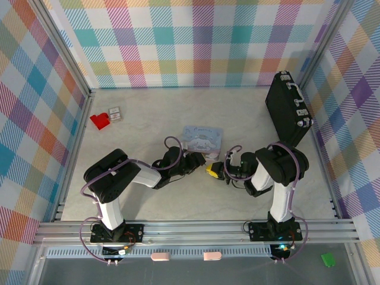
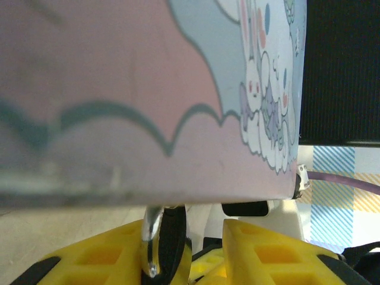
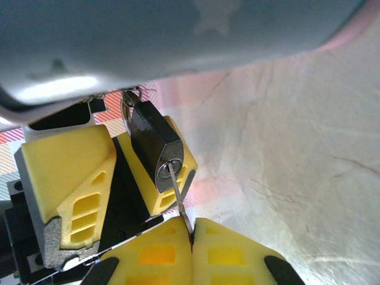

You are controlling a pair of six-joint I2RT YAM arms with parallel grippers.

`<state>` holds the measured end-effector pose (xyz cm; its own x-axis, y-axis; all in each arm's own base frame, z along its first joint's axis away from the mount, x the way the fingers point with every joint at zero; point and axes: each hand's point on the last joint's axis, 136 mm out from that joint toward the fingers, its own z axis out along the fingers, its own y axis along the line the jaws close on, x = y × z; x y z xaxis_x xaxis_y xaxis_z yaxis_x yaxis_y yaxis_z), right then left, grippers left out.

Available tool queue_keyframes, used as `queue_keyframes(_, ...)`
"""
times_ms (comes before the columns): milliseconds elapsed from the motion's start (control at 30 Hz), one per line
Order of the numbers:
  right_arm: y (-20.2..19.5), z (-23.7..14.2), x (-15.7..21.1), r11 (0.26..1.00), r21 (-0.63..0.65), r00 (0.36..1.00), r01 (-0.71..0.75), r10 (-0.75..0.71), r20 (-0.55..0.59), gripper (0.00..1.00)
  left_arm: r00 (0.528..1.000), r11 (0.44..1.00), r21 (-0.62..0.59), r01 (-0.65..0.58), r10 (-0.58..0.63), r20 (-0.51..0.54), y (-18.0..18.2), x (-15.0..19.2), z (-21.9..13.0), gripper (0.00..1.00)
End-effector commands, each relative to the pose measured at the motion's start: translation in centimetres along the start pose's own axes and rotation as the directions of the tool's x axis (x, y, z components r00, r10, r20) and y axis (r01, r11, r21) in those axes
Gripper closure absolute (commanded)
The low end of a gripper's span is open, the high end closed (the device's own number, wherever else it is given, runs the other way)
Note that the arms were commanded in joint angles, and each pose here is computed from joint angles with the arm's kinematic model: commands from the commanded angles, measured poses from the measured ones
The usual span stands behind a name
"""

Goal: Unlock the padlock with the key

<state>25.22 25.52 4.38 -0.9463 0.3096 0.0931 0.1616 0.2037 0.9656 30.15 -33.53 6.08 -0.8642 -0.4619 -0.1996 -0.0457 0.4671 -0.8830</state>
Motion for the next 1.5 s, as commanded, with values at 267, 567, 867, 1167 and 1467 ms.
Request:
queue_keyframes(267, 1.3, 0.4, 1.7, 0.999, -0.032, 0.998, 0.037, -0.039, -0.04, 1.0, 0.999, 0.998, -0.047, 0.04, -0.04, -0.013, 1.9, 0.4, -0.2, 0.66)
queue_keyframes(567, 2.4, 0.5, 2.1, 0.997, -0.027, 0.997, 0.066, -0.067, -0.034, 1.0, 0.999, 0.998, -0.036, 0.041, -0.042, -0.025, 1.7, 0.6, -0.1, 0.75)
queue_keyframes(867, 0.8, 0.5, 1.5, 0.999, 0.02, 0.999, 0.038, -0.038, 0.009, 1.0, 0.998, 0.999, -0.008, 0.047, -0.047, -0.03, 0.6, 0.6, -0.4, 0.86)
queue_keyframes(1167, -0.4, 0.4, 0.6, 0.999, 0.022, 0.997, -0.024, 0.023, 0.071, 1.0, 0.999, 0.999, -0.03, 0.043, -0.043, -0.008, -0.2, 0.8, -0.6, 0.83)
queue_keyframes(1467, -0.3, 0.0, 0.1, 0.997, 0.018, 0.988, -0.08, 0.076, 0.133, 1.0, 0.999, 0.992, -0.118, 0.036, -0.035, 0.016, -1.0, 2.3, 0.6, 0.92)
